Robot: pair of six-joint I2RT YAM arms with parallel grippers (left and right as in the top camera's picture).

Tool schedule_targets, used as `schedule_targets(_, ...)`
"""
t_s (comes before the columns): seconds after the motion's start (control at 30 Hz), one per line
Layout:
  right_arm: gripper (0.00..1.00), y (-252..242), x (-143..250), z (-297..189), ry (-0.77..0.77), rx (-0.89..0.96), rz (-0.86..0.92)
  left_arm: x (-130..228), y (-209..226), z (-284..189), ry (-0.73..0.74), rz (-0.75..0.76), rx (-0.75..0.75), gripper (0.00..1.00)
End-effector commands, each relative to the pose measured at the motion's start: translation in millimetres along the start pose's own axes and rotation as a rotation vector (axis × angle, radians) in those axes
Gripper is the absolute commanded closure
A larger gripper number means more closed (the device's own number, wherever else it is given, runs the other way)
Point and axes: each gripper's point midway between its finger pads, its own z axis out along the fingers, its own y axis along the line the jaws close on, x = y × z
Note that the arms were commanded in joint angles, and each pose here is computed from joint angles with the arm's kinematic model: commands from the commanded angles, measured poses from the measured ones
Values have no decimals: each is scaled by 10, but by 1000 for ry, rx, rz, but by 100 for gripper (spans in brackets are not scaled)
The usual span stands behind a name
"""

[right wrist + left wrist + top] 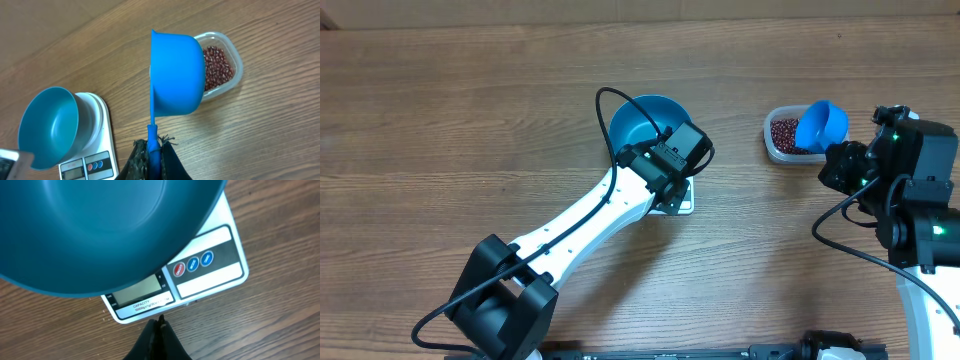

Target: Scoop item into bowl and weigh 150g on scale

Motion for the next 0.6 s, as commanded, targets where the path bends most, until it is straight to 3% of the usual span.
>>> schedule_targets(0.0, 96, 28, -132, -68, -43, -10, -4, 94, -5, 71, 21, 113, -9, 96)
schedule_targets(0.57, 96, 40, -165, -69, -56, -15, -6, 32, -212, 328, -78, 288, 84, 96)
